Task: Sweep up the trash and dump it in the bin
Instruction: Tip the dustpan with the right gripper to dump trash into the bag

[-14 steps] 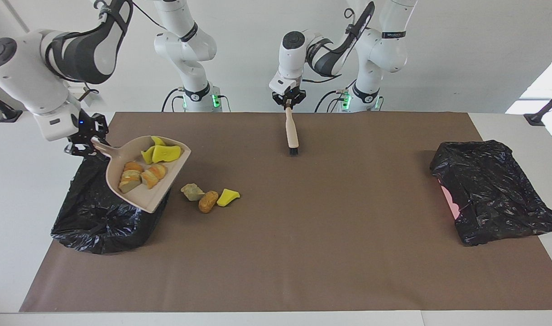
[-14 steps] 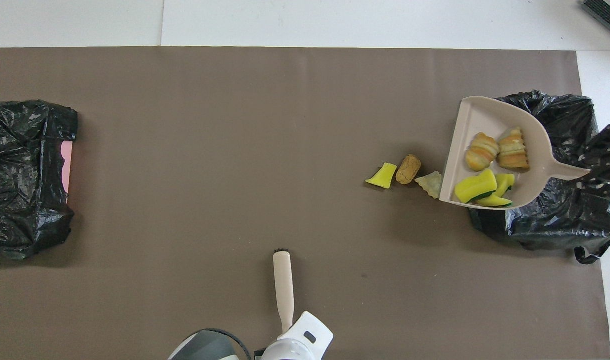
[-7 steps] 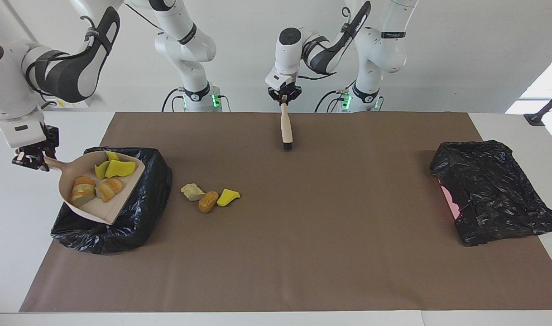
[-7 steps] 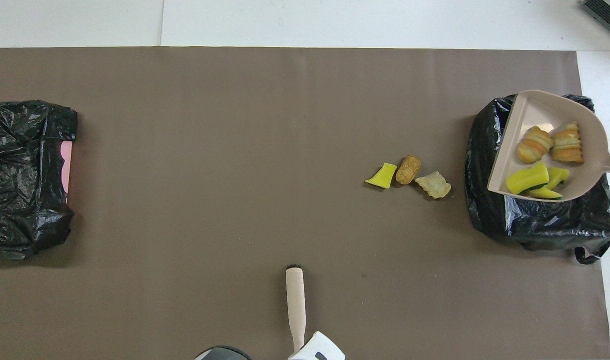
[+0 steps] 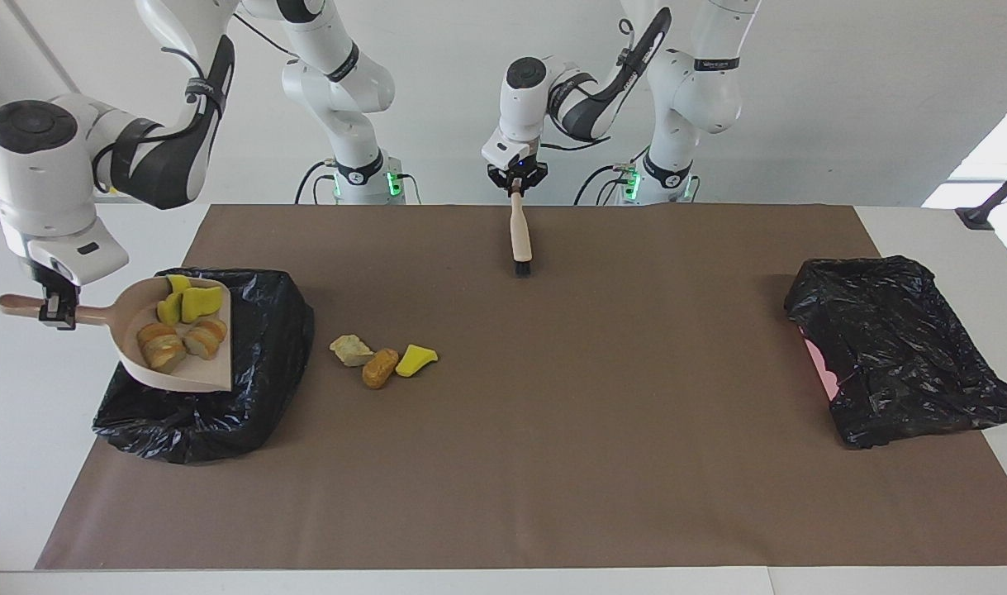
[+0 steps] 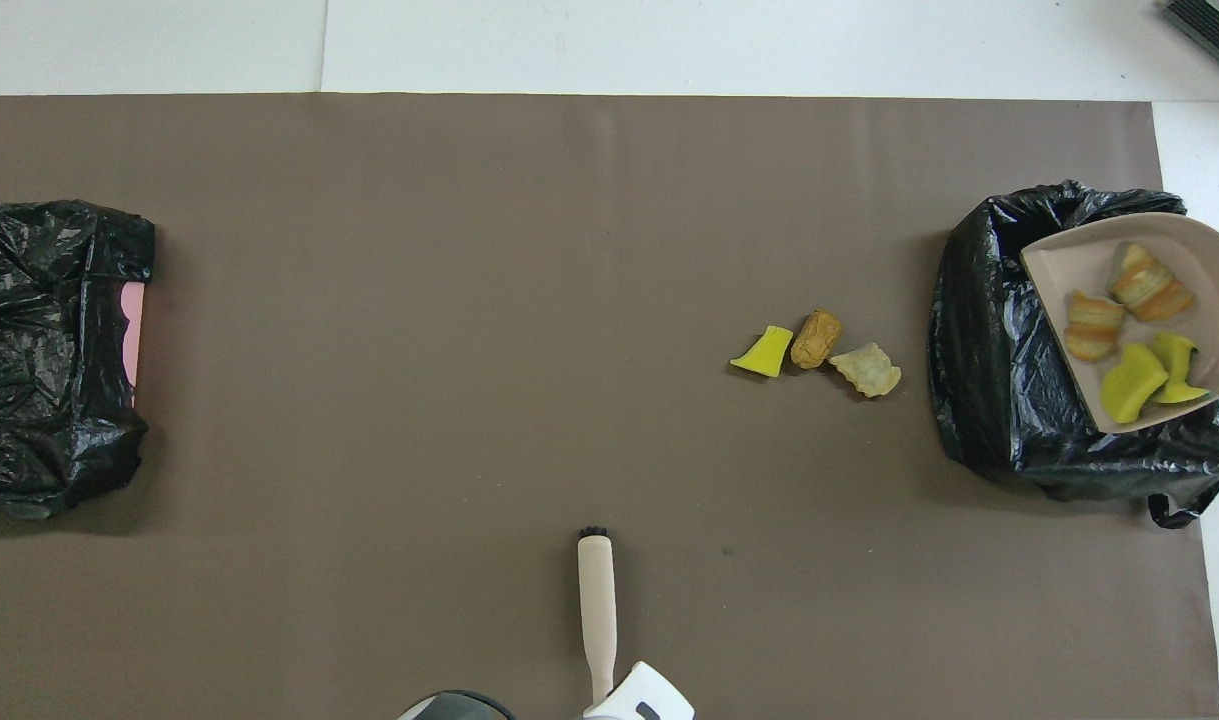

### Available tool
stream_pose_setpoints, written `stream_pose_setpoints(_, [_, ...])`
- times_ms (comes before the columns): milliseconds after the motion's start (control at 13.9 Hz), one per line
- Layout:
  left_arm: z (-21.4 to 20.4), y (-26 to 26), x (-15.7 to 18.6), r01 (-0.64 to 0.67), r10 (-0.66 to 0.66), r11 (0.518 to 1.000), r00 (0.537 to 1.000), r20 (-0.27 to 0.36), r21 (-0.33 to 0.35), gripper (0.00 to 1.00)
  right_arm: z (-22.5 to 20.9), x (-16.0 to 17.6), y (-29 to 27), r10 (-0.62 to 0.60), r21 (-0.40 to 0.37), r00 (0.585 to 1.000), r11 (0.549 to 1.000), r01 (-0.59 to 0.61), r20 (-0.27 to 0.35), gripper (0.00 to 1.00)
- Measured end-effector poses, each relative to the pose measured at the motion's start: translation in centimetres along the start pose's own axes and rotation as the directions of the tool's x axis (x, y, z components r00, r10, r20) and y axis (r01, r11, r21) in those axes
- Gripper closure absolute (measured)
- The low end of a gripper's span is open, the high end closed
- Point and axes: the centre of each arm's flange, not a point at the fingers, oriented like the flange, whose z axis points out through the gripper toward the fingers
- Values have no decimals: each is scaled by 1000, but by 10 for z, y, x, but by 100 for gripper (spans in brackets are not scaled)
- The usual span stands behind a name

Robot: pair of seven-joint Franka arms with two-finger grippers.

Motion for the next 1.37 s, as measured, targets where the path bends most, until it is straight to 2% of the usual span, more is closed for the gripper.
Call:
stream_pose_setpoints(144, [-8, 2, 6, -3, 3, 1000, 1000, -3, -14, 45, -8, 17, 14, -90, 10, 994, 996, 90, 66, 68])
stream_pose_setpoints(216, [-16, 3, 14, -6, 6, 1000, 1000, -1, -19, 32, -14, 26, 21, -124, 12, 988, 992, 123, 92, 68])
stream_pose_setpoints(361, [-46, -1, 45, -36, 36, 999, 999, 10, -26, 9, -21, 35, 28, -155, 15, 980, 988, 154, 122, 68])
stream_pose_setpoints(433, [-65, -5, 65, -61, 61, 997, 998, 0, -40, 0, -21, 34, 28, -153, 22, 979, 988, 152, 137, 68])
stream_pose_setpoints(721, [-151, -37, 145, -103, 97, 994, 988, -124, -43, 0, -26, 35, 26, -19, 87, 960, 996, -5, 278, 68])
stream_pose_setpoints(865, [-198, -66, 180, -143, 134, 989, 979, -154, -48, 0, -37, 46, 28, 6, 123, 947, 991, -48, 321, 68])
stream_pose_setpoints(1009, [-240, -106, 213, -187, 182, 982, 963, -200, -8, 0, -52, 53, 28, 6, 144, 930, 988, -63, 367, 68])
stream_pose_setpoints(1226, [-289, -160, 247, -203, 204, 979, 939, -277, 32, 0, -77, 60, 25, 8, 171, 908, 981, -88, 420, 68])
stream_pose_setpoints(1370, [-320, -197, 261, -216, 219, 975, 930, -295, 44, 0, -97, 69, 22, 30, 194, 893, 972, -130, 449, 68])
